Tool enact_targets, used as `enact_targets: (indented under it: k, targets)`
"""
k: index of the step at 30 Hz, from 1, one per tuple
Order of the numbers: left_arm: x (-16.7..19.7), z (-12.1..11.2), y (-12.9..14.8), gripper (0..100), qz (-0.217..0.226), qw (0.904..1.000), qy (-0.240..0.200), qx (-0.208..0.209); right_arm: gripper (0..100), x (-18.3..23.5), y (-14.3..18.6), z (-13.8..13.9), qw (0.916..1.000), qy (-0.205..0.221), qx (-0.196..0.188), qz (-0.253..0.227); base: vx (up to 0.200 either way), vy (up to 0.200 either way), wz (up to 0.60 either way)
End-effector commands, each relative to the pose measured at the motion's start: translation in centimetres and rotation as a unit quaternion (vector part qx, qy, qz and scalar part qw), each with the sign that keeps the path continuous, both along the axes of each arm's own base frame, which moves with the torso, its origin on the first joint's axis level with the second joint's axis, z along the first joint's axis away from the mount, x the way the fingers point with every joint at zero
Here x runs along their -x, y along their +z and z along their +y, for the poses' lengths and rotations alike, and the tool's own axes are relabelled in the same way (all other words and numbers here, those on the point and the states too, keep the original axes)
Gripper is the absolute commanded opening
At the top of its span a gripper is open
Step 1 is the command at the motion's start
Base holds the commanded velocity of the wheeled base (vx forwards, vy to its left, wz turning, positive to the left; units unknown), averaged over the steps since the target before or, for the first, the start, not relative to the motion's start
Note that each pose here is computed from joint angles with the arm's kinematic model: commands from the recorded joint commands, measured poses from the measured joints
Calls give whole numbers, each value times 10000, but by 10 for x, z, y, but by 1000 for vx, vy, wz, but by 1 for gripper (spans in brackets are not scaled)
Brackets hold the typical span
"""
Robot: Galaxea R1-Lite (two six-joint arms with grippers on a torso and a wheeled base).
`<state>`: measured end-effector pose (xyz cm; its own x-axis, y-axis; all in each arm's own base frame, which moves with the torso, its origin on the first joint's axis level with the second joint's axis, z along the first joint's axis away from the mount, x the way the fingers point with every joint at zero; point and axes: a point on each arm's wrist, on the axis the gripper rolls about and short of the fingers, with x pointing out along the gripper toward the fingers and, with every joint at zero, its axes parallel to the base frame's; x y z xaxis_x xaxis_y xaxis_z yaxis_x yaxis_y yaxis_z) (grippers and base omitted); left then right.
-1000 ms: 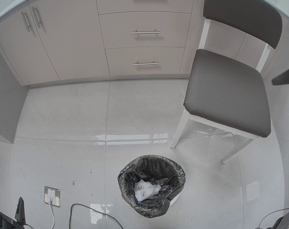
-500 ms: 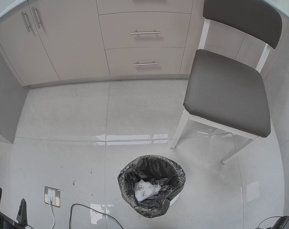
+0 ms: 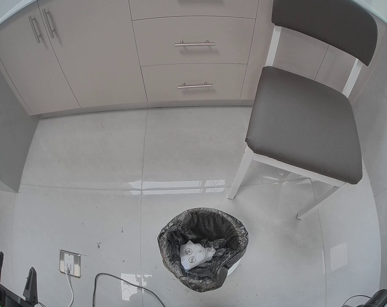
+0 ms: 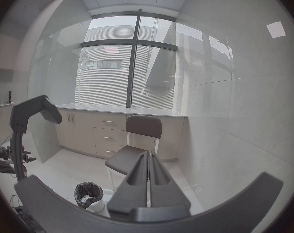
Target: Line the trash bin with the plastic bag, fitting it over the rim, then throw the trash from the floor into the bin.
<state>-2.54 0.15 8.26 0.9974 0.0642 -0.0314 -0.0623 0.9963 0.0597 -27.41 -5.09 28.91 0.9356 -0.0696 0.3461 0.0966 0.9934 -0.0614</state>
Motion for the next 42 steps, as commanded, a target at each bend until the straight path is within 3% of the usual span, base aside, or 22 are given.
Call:
enact_targets:
  k: [1,8,11,13,17,19,24,28,32,33,34,36,38,39,42]
  targets:
    - [1,0,0,100,-99,9996,53,264,0,11,-47,22,9995,-34,136,-271,0,0,0]
    - [1,0,0,100,-132,9990,33,425,0,12,-52,23,9988,-374,-292,-95,0,0,0]
    - [0,0,-3,100,-94,9989,-3,464,0,5,-61,49,9966,-760,-290,93,0,0,0]
    - [0,0,-3,100,-108,9989,-34,457,0,1,-65,53,9960,-794,-347,217,0,0,0]
    - [-1,-1,-5,100,-93,9989,-157,430,0,-2,-75,54,9938,-580,-721,611,0,0,0]
    - [-1,-1,-5,100,-94,9990,-142,422,0,-7,-93,48,9947,-91,-615,818,0,0,0]
    - [-1,-1,-5,100,-101,9989,-158,422,0,-7,-94,47,9945,-21,-591,869,0,0,0]
    - [-1,-2,-6,100,-78,9992,-347,189,0,-17,-97,48,9913,11,-599,1174,0,0,0]
    - [-1,-2,-6,100,-86,9991,-362,205,0,-49,-106,49,9793,-68,-540,1949,0,0,0]
    - [-1,-2,-6,100,-86,9991,-362,205,0,-49,-106,49,9793,-68,-540,1949,0,0,0]
    - [-2,-2,-5,100,-41,9990,-369,230,0,-73,-112,49,9708,-82,-536,2339,0,0,0]
    - [-1,-2,-5,100,-64,9990,-369,236,0,-106,-118,49,9662,-90,-626,2500,0,0,0]
    - [-1,-2,-5,100,-79,9990,-362,236,0,-127,-120,48,9690,-59,-700,2368,0,0,0]
    - [-1,-2,-5,100,-79,9990,-369,236,0,-147,-121,48,9746,-17,-806,2090,0,0,0]
    - [-1,-2,-5,100,-87,9990,-369,236,0,-203,-129,49,9951,115,-626,763,0,0,0]
